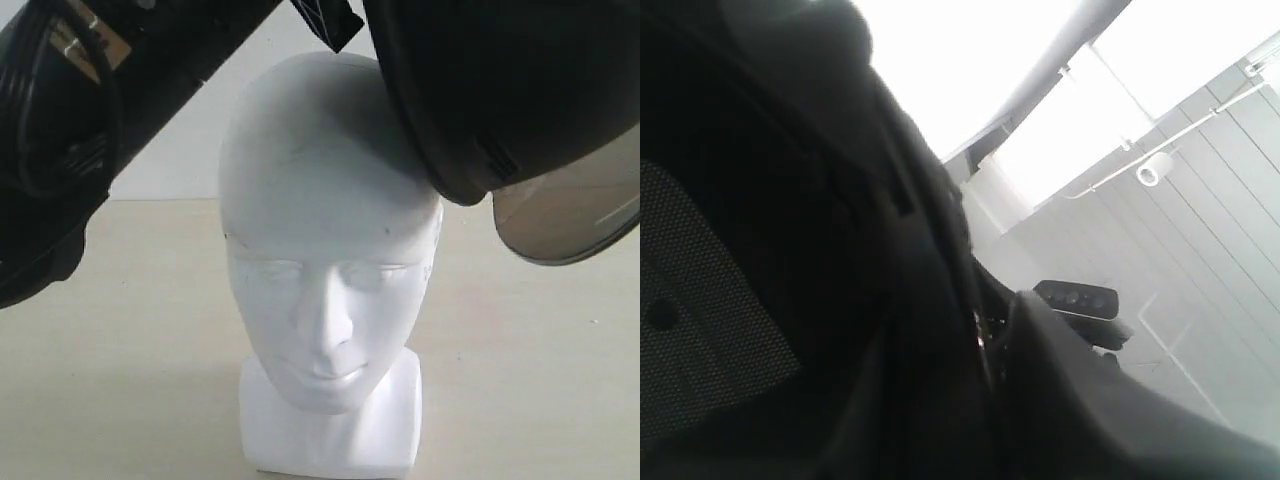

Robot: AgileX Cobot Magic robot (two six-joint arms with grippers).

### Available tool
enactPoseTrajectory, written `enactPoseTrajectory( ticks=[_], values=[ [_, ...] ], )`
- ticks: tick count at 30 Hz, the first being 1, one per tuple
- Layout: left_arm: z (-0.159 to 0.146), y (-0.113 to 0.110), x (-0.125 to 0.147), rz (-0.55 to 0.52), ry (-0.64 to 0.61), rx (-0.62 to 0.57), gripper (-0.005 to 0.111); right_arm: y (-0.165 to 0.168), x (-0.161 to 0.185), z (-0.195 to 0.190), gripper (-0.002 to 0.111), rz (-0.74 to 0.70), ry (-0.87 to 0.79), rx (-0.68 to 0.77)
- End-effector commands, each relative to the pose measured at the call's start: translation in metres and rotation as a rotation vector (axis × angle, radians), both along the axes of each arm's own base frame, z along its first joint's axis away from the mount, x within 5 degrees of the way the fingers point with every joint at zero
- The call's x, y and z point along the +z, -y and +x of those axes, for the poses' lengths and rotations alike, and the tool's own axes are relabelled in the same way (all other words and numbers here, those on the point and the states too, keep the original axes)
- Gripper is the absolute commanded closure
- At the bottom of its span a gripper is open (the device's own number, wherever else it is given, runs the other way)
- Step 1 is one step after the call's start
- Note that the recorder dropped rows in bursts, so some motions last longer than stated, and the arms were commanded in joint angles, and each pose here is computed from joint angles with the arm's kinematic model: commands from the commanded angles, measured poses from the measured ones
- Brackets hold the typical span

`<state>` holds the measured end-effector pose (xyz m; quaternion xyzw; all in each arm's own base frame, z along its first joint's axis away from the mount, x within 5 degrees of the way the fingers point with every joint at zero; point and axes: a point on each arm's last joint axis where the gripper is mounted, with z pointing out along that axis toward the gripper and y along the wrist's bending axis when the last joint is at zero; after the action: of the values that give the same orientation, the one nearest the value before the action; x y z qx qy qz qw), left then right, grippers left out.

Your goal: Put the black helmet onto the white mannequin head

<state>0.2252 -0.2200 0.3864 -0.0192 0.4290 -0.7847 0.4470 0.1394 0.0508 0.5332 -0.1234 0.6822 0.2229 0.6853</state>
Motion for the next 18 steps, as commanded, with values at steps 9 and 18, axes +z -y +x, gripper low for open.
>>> enactPoseTrajectory(
  ticks=[9,18],
  values=[
    [-0.026,-0.031,0.017,-0.109,0.107,0.101,0.103,-0.004,-0.003,-0.001,0.108,0.014,-0.053,0.051],
    [-0.027,-0.034,0.004,-0.088,0.069,0.108,0.103,-0.018,-0.011,0.025,0.108,0.009,-0.066,0.176]
  ],
)
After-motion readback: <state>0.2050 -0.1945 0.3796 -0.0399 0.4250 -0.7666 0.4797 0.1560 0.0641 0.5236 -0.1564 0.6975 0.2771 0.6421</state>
